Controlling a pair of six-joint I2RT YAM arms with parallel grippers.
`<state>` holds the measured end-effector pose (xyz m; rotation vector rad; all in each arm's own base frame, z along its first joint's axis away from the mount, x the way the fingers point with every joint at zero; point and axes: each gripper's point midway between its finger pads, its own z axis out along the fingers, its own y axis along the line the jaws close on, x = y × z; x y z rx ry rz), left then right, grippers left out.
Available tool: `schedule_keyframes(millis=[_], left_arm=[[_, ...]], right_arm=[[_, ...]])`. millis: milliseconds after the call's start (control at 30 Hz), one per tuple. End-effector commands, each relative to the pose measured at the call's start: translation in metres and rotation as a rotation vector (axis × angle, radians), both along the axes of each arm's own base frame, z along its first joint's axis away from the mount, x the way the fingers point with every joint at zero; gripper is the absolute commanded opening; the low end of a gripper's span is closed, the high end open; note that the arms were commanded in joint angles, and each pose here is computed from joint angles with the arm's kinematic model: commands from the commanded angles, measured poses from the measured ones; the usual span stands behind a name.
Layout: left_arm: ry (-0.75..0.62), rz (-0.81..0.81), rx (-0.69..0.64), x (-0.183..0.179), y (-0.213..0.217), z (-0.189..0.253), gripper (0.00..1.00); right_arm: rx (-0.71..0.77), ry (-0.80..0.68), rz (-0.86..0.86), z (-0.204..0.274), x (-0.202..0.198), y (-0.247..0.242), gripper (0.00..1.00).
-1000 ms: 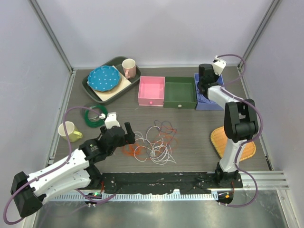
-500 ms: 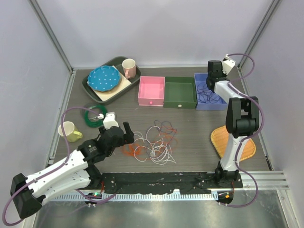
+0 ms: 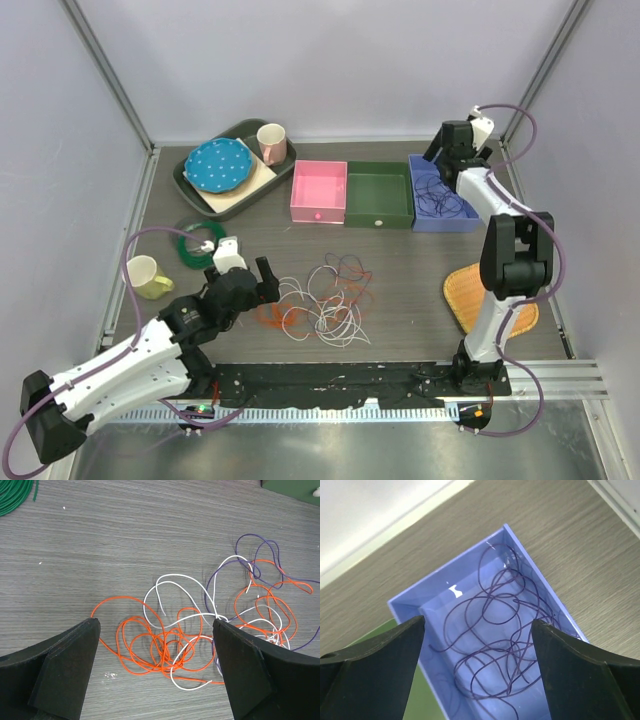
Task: Untangle the cables
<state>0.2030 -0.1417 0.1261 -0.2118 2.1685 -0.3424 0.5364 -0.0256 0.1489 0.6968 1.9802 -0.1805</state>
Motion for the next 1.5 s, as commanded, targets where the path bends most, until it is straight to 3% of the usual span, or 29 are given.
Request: schedule_keyframes(millis=[0, 67, 200, 333, 400, 433, 500, 533, 633, 700, 900, 1133, 1300, 1467], left_arm=[[-0.025, 0.007, -0.036, 0.002, -0.003, 0.011, 1.00], [-0.011, -0.014, -0.048, 0.000, -0.007, 0.009, 1.00], [0.030, -0.087, -0.073, -0.007, -0.021, 0.000, 1.00], [0.072, -0.191, -0.123, -0.014, -0.045, -0.005, 1.00], [0.079, -0.213, -0.144, -0.013, -0.056, -0.006, 1.00], [0.088, -0.236, -0.153, -0.014, -0.061, -0.007, 1.00], [0.086, -0.236, -0.154, -0.010, -0.066, -0.008, 1.00], [0.078, -0.216, -0.143, -0.005, -0.064, -0.008, 1.00], [0.057, -0.188, -0.113, 0.008, -0.068, -0.006, 1.00], [0.033, -0.204, -0.093, 0.022, -0.079, -0.004, 1.00], [-0.008, -0.441, -0.080, 0.058, -0.133, -0.003, 1.00], [0.158, -0.515, 0.135, 0.096, -0.151, -0.060, 1.00], [0.176, -0.609, 0.163, 0.092, -0.158, -0.075, 1.00], [0.179, -0.574, 0.205, 0.105, -0.159, -0.087, 1.00]], right_arm=[[-0.006, -0.139, 0.170, 0.081, -0.007, 0.033, 0.94], [-0.044, -0.161, 0.271, 0.102, -0.015, 0.052, 0.94], [-0.086, -0.210, 0.587, 0.133, -0.042, 0.136, 0.94], [-0.112, -0.152, 0.907, 0.148, -0.100, 0.227, 0.94], [-0.086, -0.150, 0.947, 0.151, -0.132, 0.238, 0.94], [0.000, -0.088, 0.919, 0.119, -0.150, 0.243, 0.94], [0.124, -0.132, 0.845, 0.108, -0.167, 0.242, 0.93], [0.205, -0.114, 0.809, 0.079, -0.194, 0.234, 0.93], [0.358, -0.301, 0.811, 0.093, -0.224, 0.239, 0.93], [0.429, -0.291, 0.781, 0.067, -0.242, 0.235, 0.93], [0.438, -0.303, 0.679, 0.043, -0.263, 0.206, 0.93], [0.453, -0.288, 0.707, 0.025, -0.279, 0.202, 0.91], [0.426, -0.296, 0.678, 0.023, -0.281, 0.193, 0.91], [0.411, -0.286, 0.686, 0.020, -0.279, 0.194, 0.92]])
